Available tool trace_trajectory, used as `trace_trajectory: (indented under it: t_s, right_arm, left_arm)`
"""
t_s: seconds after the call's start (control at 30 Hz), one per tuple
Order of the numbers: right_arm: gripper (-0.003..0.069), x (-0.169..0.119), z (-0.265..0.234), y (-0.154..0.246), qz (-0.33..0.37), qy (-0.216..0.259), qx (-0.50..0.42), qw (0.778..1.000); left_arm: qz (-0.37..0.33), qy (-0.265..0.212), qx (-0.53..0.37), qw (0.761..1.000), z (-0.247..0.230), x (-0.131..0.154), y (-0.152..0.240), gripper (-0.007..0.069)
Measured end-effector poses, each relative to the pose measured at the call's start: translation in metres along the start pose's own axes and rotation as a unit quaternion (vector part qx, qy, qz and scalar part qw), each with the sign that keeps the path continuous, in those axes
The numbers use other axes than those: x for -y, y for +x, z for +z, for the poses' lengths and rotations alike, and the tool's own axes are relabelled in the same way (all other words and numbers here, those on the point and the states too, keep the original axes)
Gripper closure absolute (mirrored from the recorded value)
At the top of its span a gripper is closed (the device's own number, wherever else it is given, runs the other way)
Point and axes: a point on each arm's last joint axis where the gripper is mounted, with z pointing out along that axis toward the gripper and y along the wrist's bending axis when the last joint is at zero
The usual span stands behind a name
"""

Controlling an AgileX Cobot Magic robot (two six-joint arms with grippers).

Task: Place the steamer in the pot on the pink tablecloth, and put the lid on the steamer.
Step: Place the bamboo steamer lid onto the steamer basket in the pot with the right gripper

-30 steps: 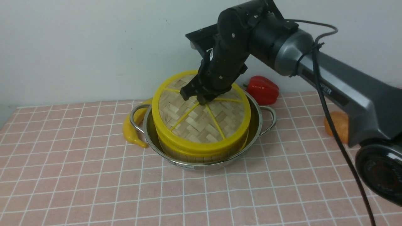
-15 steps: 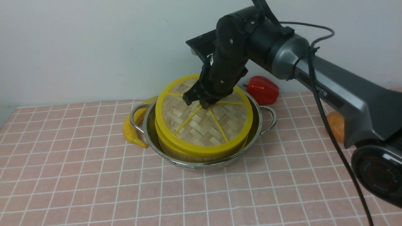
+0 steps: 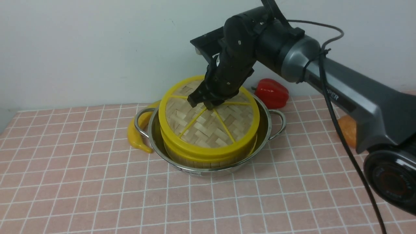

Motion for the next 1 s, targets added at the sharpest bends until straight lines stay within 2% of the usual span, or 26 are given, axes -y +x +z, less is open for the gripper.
trace_trajectory:
  t_s: [0.23, 0.83, 0.97, 1.0]
  right_arm:
    - [0.0513, 0.0, 0.018, 0.003, 0.0, -0.005, -0.001, 1.0]
    - [0.0509, -0.001, 0.023, 0.001, 0.009, -0.008, 0.006, 1.0]
    - [0.0434, -0.001, 0.019, 0.002, 0.017, -0.009, -0.002, 1.0]
    - [0.0383, -0.001, 0.015, 0.002, 0.018, -0.009, -0.005, 1.0]
  left_arm:
    - [0.0, 0.0, 0.0, 1.0, 0.0, 0.0, 0.0, 0.0637]
    - [0.0, 0.002, -0.003, 1.0, 0.0, 0.0, 0.001, 0.0634]
    - [0.0, 0.002, -0.003, 1.0, 0.0, 0.0, 0.001, 0.0634]
    - [0.0, 0.002, -0.003, 1.0, 0.0, 0.0, 0.001, 0.0634]
